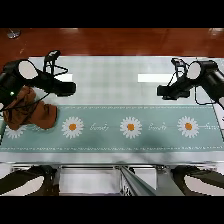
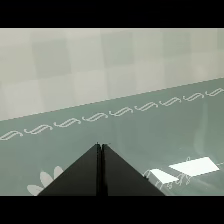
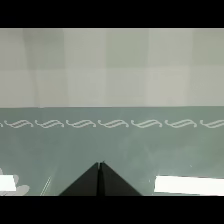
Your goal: Fold the shirts.
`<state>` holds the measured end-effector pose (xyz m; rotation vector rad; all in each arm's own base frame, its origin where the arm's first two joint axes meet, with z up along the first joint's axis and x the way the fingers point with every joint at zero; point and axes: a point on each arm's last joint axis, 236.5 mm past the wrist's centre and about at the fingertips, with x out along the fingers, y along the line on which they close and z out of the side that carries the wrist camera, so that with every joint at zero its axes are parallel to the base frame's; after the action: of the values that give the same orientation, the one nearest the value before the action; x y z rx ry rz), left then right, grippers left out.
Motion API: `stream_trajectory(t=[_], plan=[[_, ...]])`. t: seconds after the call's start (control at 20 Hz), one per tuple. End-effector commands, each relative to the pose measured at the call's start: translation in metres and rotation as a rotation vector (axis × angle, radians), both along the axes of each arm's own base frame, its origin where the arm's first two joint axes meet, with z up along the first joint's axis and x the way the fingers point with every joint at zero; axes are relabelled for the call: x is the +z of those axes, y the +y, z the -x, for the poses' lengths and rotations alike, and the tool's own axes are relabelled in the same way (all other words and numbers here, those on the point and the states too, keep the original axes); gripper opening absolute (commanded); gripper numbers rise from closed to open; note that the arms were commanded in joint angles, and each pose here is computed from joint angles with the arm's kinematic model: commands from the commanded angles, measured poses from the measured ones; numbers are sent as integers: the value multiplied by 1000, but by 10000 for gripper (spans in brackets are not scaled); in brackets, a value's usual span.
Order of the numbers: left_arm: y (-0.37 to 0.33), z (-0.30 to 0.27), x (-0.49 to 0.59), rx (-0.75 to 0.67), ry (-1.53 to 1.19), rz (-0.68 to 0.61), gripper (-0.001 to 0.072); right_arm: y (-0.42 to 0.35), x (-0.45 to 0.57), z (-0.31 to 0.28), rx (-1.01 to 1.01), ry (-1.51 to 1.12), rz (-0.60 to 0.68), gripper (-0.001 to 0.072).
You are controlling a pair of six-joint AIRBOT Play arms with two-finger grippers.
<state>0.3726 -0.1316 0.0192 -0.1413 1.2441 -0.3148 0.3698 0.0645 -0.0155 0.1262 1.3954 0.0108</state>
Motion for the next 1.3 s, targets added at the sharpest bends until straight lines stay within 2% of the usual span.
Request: stream_trajectory(t=[0.0,0.45,0.65,0.7,0.75,0.8,0.85,0.9,0.95,1.1,1.15,1.25], plan=[[0,0,0,1,0,0,28,0,0,0,0,1,0,26],[0,0,0,1,0,0,28,0,0,0,0,1,0,25],[-1,-22,6,30,-90,16,29,0,11,-39,-7,-171,-3,26],[-1,-32,9,41,-125,21,47,0,12,-44,-6,-192,1,26],[-1,-39,10,50,-153,23,150,0,13,-47,-7,-208,-2,25],[4,-45,11,52,-181,0,508,1,14,-51,-7,-223,-4,36],[15,-49,11,50,-203,-47,706,1,14,-54,-7,-234,-5,319],[34,-52,10,39,-215,-133,705,-1,11,-58,8,-245,12,617],[67,-53,9,84,-206,-238,705,-9,7,-60,25,-242,53,634],[197,-28,10,359,-81,-535,704,-28,-5,-42,50,-149,142,632],[232,-12,7,446,-23,-574,703,-31,-6,-36,57,-126,153,631],[286,21,-6,643,74,-554,702,-25,-7,-34,68,-118,138,630]])
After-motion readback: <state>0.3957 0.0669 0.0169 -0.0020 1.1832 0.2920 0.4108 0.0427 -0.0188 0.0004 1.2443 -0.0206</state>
